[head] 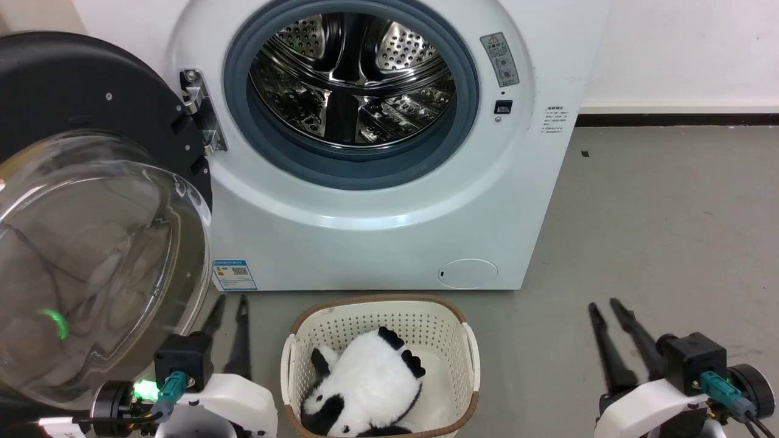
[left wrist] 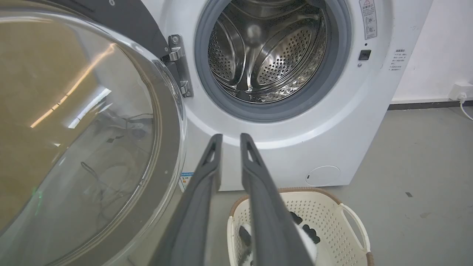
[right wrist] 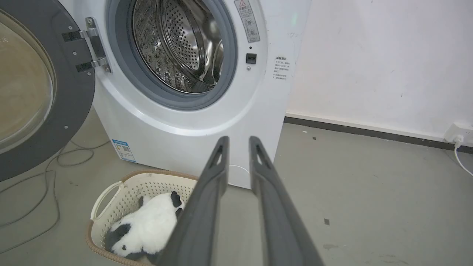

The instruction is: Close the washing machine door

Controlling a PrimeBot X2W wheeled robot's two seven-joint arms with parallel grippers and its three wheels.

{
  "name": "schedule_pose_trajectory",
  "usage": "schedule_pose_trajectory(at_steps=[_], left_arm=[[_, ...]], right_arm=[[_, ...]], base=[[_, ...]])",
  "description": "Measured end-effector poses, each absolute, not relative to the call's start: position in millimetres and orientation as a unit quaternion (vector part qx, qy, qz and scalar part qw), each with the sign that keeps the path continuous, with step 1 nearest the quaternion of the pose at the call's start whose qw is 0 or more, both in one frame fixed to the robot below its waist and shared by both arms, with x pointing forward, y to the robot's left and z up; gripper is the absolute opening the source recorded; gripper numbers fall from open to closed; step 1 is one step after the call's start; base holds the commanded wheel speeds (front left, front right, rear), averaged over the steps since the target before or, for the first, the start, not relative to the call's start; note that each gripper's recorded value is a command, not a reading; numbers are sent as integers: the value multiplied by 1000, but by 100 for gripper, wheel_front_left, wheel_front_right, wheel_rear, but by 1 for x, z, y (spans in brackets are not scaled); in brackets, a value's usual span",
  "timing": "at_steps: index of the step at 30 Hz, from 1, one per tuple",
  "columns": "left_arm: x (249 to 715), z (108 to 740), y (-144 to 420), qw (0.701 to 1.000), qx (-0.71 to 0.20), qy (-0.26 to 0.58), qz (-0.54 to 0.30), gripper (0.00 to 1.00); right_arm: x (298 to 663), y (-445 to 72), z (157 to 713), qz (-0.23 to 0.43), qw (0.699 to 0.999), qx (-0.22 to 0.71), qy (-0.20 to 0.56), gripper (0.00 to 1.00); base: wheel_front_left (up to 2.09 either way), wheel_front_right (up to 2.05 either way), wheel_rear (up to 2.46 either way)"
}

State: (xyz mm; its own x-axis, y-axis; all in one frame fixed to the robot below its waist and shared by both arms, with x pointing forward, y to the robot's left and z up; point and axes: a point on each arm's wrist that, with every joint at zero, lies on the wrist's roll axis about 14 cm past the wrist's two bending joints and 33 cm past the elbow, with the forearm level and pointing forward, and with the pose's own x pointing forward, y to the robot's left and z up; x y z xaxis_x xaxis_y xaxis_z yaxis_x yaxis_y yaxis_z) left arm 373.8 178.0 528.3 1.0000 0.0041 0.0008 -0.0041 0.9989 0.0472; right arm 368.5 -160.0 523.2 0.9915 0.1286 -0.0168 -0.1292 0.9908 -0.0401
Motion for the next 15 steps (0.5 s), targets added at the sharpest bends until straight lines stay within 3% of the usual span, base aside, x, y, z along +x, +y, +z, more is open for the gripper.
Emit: schedule_pose_trajectory(at_steps=[11, 12, 13, 15], left_arm=[[374, 526, 173, 1000, 19, 0, -5, 100], [374, 526, 173, 1000, 18, 0, -5, 76], [374, 525, 172, 1000, 18, -1, -6, 0], [373, 525, 172, 1000, 15, 0, -7, 0]], right_arm=[[368, -161, 521, 63, 998, -14, 7, 100], [368, -161, 521, 63, 998, -14, 7, 100], [368, -162, 521, 63, 998, -13, 7, 100], [368, -162, 520, 62, 998, -11, 6, 100]], base=[[0, 0, 0], [0, 0, 0], [0, 0, 0], [0, 0, 0]])
